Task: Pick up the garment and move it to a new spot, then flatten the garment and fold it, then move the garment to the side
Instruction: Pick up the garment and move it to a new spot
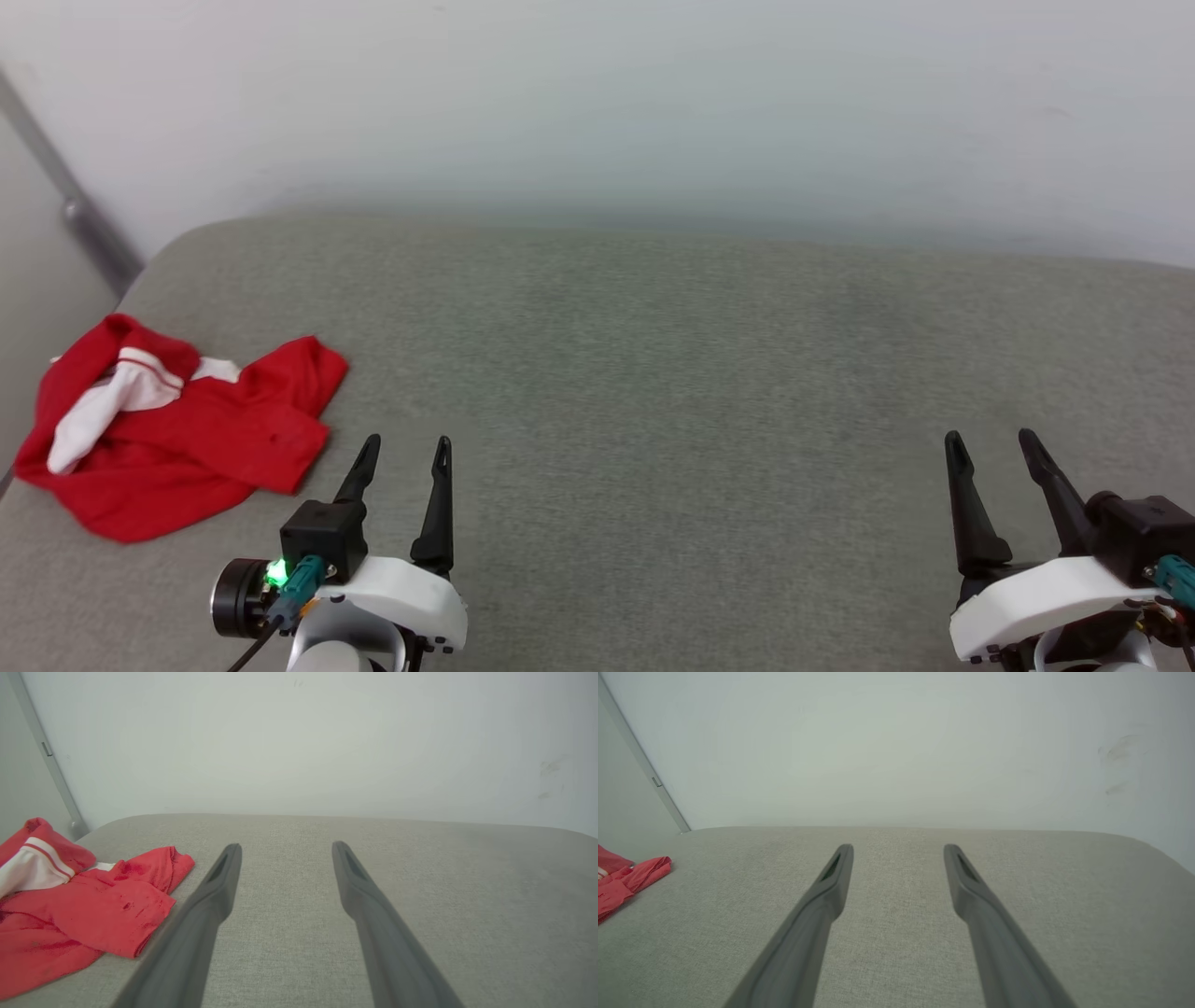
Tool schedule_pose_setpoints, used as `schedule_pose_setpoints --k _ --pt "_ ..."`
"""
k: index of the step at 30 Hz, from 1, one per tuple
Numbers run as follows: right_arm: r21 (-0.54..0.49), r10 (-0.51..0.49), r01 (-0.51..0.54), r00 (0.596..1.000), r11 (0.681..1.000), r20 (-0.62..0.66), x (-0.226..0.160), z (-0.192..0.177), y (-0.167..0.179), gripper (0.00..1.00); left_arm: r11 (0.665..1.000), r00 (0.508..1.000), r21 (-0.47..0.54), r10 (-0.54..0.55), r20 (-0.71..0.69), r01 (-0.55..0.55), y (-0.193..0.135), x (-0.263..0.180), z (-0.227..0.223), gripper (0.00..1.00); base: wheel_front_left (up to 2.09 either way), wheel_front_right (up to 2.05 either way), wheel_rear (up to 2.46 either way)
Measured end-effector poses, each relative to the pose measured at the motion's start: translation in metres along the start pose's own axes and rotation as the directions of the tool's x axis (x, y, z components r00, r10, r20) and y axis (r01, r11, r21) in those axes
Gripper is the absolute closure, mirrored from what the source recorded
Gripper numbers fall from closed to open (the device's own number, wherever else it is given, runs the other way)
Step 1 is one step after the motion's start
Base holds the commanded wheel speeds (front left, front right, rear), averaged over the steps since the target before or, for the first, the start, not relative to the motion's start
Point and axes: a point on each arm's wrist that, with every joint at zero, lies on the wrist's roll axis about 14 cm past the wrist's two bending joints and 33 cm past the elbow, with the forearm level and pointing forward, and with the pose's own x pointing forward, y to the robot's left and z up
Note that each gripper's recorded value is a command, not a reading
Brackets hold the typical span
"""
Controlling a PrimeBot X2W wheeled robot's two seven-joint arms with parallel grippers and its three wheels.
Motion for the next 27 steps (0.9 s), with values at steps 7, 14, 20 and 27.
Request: schedule_pose_setpoints --k 7,14,20,27 --pt "-0.003 0.117 -0.117 0.993 0.993 -0.003 0.019 0.001 0.039 0.0 0.991 0.991 0.0 0.135 0.015 -0.135 0.043 -0.019 0.006 0.0 0.0 0.0 0.0" --pt "-0.01 0.247 -0.247 0.969 0.969 -0.004 0.034 0.002 0.084 0.0 0.963 0.962 0.018 0.27 0.032 -0.27 0.087 -0.049 0.013 0.0 0.0 0.0 0.0" --pt "-0.01 0.343 -0.343 0.939 0.939 0.004 0.044 0.005 0.121 0.0 0.929 0.929 0.035 0.367 0.044 -0.369 0.12 -0.079 0.019 0.0 0.0 0.0 0.0" --pt "-0.014 0.437 -0.437 0.899 0.899 0.004 0.049 0.005 0.157 0.0 0.888 0.888 0.035 0.456 0.062 -0.459 0.144 -0.107 0.026 0.0 0.0 0.0 0.0"
